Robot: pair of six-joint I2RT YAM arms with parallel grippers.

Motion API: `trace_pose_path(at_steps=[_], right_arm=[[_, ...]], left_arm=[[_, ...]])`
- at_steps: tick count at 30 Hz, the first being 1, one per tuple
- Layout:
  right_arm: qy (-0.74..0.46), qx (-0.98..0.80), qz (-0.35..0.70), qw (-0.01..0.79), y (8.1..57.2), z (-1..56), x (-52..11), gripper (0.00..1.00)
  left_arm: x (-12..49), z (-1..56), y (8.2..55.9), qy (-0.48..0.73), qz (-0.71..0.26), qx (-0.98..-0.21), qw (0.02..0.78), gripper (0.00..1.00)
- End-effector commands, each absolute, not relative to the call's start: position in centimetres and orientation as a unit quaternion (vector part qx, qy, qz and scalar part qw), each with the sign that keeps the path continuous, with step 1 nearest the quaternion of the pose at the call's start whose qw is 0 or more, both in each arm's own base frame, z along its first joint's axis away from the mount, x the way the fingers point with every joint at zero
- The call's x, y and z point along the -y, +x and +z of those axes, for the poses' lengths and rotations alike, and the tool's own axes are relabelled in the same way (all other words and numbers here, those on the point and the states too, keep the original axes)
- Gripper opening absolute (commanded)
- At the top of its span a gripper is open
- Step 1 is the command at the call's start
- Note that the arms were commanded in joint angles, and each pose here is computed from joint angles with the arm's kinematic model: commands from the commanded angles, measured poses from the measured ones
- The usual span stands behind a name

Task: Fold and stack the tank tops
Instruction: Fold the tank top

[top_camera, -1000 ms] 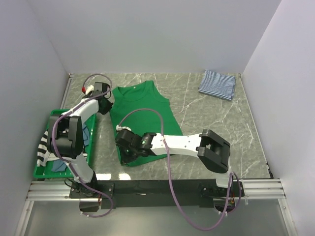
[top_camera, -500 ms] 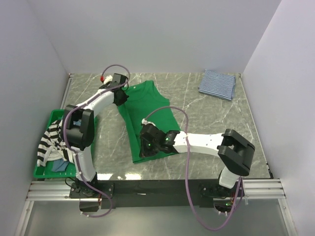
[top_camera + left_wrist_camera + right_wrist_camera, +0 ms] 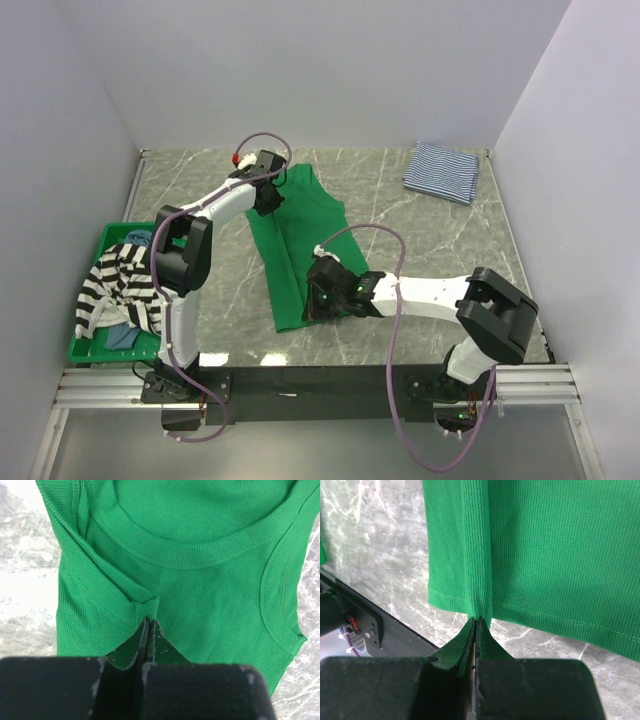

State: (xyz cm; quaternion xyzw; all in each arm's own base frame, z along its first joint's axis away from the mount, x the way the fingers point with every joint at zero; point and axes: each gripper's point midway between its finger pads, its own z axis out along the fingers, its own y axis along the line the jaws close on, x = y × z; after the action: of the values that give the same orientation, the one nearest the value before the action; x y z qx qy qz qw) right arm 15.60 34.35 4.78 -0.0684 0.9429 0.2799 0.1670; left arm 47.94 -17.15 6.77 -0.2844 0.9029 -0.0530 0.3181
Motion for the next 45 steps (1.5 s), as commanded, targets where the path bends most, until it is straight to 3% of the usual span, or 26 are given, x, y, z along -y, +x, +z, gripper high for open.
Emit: trace_pose_path(at_steps=[1,16,24,25,28,31,34,39,41,45], right_arm=[[-0.053,-0.933,0.303,0.185,16.2,6.3,-34.5,0.0],[-0.027,-0.939,0.293,0.178,15.8,4.4,-32.4,0.0],[-0.013,-0.939,0.285,0.193,15.9,4.8,-31.3,0.16],[-0.013,-0.938,0.286,0.195,16.0,5.0,-31.3,0.19],[-0.011,-0.938,0.283,0.198,16.0,5.3,-31.0,0.35],[-0.003,-0.938,0.27,0.219,16.5,6.0,-30.2,0.42],[-0.005,-0.936,0.252,0.245,17.0,7.5,-29.3,0.42],[-0.07,-0.927,0.225,0.292,18.0,10.3,-31.7,0.42],[-0.098,-0.929,0.21,0.29,18.5,9.8,-33.6,0.41],[-0.159,-0.929,0.172,0.286,18.9,7.4,-35.6,0.41]], left_arm=[[17.4,7.9,49.4,-0.278,-0.055,-0.895,0.343,0.01],[19.8,6.5,49.5,-0.235,-0.068,-0.908,0.339,0.04],[20.9,6.8,50.0,-0.211,-0.091,-0.91,0.346,0.1],[21.1,6.8,50.0,-0.209,-0.094,-0.91,0.346,0.11],[21.3,7.1,50.1,-0.204,-0.102,-0.908,0.351,0.28],[21.2,7.8,50.2,-0.205,-0.105,-0.904,0.359,0.39],[20.3,9.3,50.5,-0.215,-0.093,-0.896,0.376,0.42],[16.5,10.7,50.0,-0.29,-0.061,-0.874,0.384,0.38],[14.7,9.8,49.6,-0.312,-0.039,-0.875,0.369,0.29],[13.5,7.7,49.4,-0.324,-0.028,-0.879,0.348,0.23]])
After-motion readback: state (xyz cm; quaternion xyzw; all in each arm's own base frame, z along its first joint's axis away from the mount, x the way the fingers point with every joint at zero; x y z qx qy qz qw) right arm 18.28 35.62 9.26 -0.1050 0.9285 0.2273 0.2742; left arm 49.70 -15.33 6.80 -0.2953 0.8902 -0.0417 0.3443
